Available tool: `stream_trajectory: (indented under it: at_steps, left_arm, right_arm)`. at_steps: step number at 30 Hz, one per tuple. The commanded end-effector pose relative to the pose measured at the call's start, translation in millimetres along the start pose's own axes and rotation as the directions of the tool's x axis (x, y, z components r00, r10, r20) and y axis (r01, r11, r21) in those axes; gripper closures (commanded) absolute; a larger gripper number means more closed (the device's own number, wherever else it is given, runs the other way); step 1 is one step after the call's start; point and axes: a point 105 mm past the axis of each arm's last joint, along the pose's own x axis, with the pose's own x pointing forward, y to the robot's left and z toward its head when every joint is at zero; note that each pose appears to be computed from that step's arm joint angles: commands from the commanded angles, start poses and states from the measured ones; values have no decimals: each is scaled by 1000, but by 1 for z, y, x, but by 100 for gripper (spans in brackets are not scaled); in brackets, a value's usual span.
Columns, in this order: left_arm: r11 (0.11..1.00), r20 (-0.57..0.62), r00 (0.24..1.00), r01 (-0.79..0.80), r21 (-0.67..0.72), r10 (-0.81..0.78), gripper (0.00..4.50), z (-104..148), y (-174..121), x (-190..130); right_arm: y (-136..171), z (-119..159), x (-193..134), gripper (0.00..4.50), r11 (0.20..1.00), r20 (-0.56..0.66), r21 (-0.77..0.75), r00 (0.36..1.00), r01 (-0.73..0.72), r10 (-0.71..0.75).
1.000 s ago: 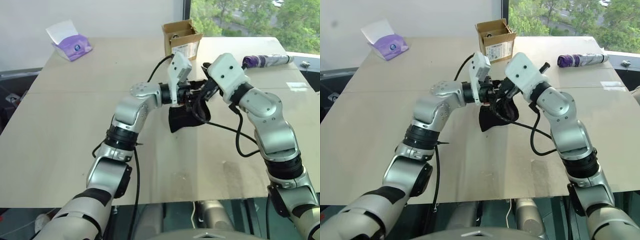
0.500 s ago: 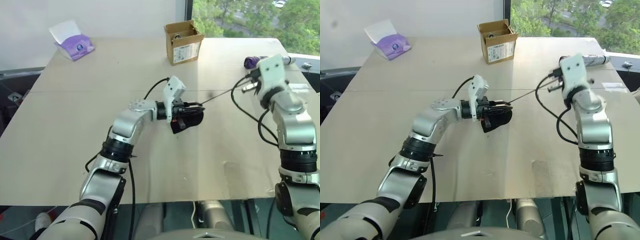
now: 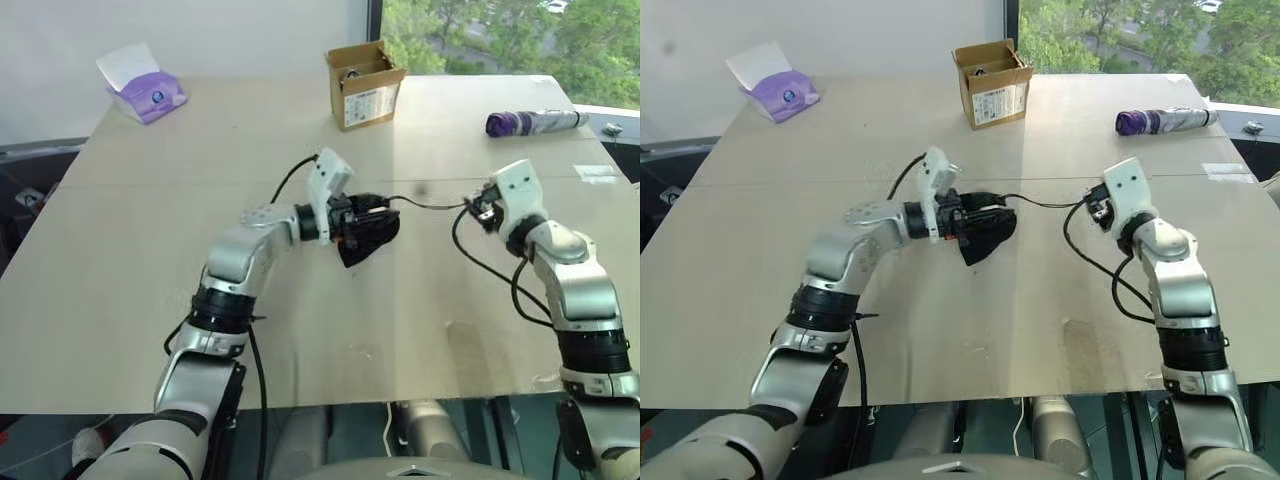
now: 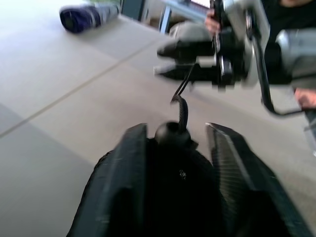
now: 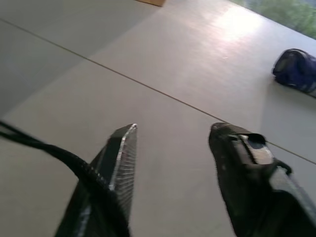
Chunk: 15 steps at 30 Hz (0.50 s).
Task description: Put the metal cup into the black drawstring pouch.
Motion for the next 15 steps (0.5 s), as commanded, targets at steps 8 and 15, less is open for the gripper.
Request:
stream_trajectory:
  at_steps: [8,15]
  left_arm:
    - [942,100,944,-323,87,315,148,7,0,-92]
    - [889,80,886,-458,-2,456,148,-28,-13,-149]
  right_arm:
    - [28,-15,-86,8,987,49,-57,987,-153,156]
    - [22,-22,-140,8,984,87,33,982,-172,169]
